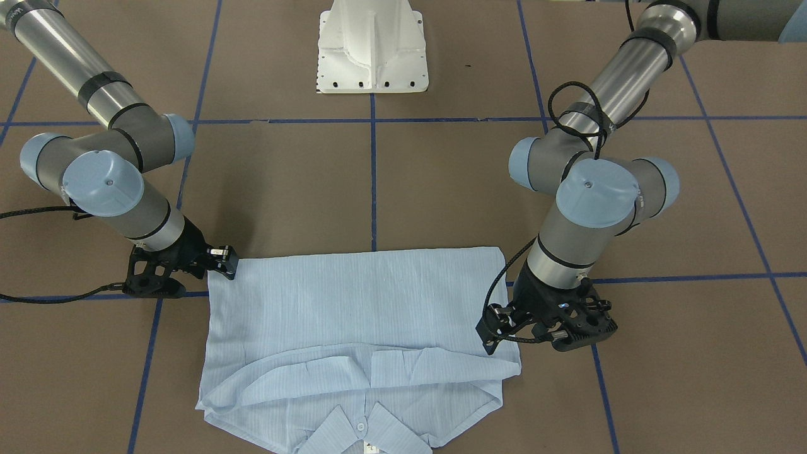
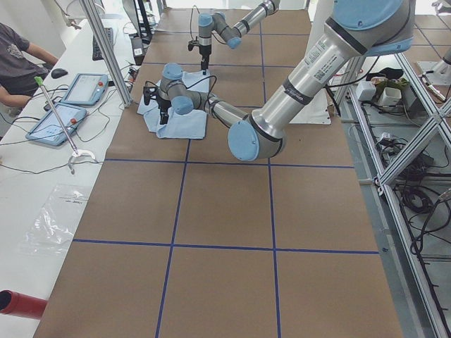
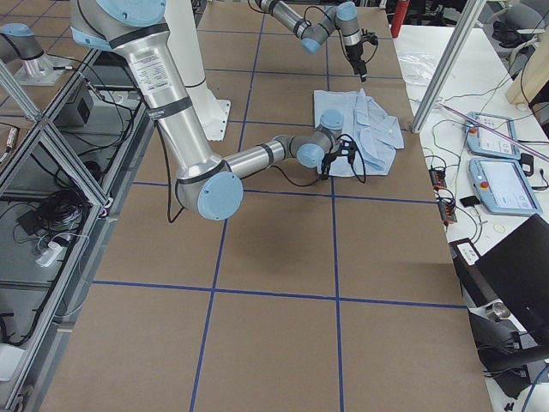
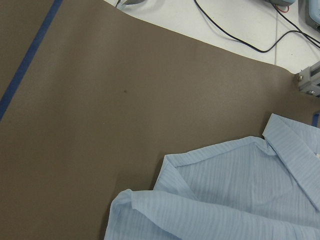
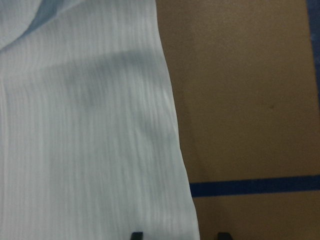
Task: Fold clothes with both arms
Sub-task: 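Lower the right gripper to the folded shirt's side edge and grasp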
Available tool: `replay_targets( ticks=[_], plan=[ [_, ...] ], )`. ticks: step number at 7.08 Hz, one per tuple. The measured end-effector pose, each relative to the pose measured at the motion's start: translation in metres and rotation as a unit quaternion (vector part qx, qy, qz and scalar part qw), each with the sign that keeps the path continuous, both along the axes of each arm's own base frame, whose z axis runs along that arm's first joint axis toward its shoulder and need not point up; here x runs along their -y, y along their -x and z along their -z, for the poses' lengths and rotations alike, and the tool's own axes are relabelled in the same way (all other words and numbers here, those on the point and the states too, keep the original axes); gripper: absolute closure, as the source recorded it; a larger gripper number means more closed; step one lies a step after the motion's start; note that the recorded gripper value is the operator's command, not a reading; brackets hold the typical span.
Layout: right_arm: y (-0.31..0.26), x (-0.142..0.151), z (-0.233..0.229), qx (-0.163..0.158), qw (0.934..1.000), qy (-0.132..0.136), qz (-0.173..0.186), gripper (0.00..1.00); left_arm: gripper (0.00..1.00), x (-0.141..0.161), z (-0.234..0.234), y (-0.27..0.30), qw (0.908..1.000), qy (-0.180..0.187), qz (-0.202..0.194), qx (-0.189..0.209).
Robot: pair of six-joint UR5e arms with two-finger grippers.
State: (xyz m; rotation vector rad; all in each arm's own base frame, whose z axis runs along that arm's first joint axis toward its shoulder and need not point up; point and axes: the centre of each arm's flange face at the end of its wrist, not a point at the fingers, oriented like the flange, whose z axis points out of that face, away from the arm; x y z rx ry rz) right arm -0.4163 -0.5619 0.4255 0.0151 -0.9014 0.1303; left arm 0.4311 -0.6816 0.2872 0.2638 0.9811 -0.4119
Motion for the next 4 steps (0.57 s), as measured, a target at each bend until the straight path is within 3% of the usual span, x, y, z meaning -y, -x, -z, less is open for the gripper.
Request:
replay_targets(
  ticks=[4],
  plan=[
    [-0.0044,-0.0041,0.0025,0.006,1.0000,-0.001,0.002,1.00,0.00,-0.0014,-0.0032,-0.0003,1.0000,0.000,0.000,0.000]
  ],
)
